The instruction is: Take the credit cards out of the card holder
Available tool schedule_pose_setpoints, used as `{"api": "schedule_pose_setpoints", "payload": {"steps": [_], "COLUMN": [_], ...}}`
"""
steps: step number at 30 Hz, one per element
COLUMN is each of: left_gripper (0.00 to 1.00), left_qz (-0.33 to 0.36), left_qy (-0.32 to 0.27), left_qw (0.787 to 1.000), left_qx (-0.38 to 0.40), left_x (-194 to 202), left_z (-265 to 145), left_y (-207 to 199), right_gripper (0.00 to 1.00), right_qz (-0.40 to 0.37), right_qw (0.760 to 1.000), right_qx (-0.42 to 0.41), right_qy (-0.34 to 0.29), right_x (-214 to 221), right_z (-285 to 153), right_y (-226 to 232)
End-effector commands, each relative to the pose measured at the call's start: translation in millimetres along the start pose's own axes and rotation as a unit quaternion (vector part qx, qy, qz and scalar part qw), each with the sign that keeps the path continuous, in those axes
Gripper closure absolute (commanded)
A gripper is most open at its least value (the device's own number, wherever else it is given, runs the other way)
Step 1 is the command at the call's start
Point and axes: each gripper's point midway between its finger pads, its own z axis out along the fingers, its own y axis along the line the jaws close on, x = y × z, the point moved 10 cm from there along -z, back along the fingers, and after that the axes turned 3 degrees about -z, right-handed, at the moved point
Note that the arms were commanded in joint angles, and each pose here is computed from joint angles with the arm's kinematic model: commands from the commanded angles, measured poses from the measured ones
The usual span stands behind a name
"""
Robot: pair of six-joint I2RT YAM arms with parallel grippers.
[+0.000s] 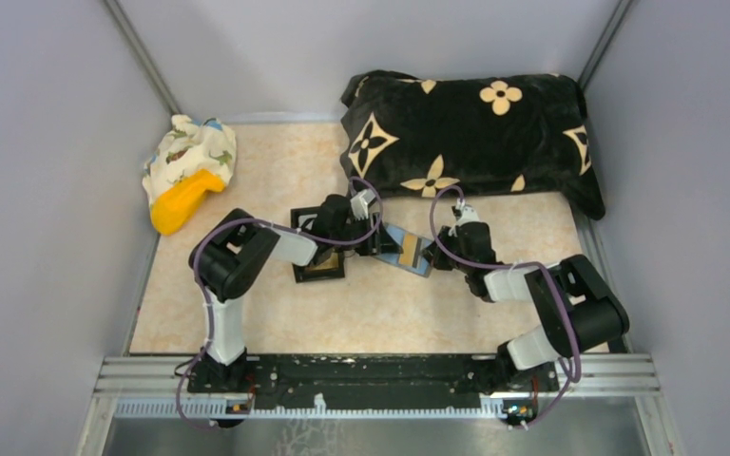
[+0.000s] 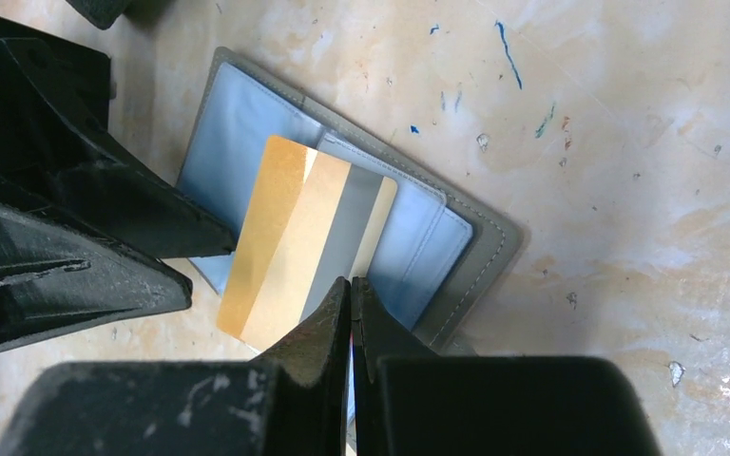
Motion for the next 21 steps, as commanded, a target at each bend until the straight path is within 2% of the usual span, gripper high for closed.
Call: {"api": "schedule_pose_setpoints", "payload": {"steps": [1,6,12,15,18,21], "left_gripper": [0.49,0.50,0.59,0.70,1.00,1.00], "left_qz": [-0.015,-0.018,-0.025,-0.027,-0.029,-0.028], "left_qy": [0.012,0.014,0.016,0.018,0.020,0.022], "left_qw": [1.000,0.999,0.999,0.999,0.999,0.999], "left_qx": [0.014,0.031,0.044,0.039,0.033,0.033], "left_x": [7.2,7.4,7.0,7.9,9.7,9.5], "left_z": [2.0,4.6,10.5,11.6,11.5,11.0], "left_y": [7.2,7.0,7.5,9.7,12.0,11.3], "right_gripper": [1.00,1.00,1.00,1.00,1.00,1.00], "right_qz": [0.002,0.003,0.006,0.007,0.007,0.008], "right_qw": [1.000,1.000,1.000,1.000,1.000,1.000], "right_qx": [0.017,0.015,0.011,0.009,0.009,0.010], "right_qy": [0.019,0.021,0.025,0.025,0.024,0.024], "right_x": [11.2,13.0,15.9,16.1,15.9,16.1], "right_z": [-1.1,-0.3,1.6,2.6,3.3,3.2], "right_y": [-9.4,-10.2,-11.0,-11.0,-11.0,-11.3]}}
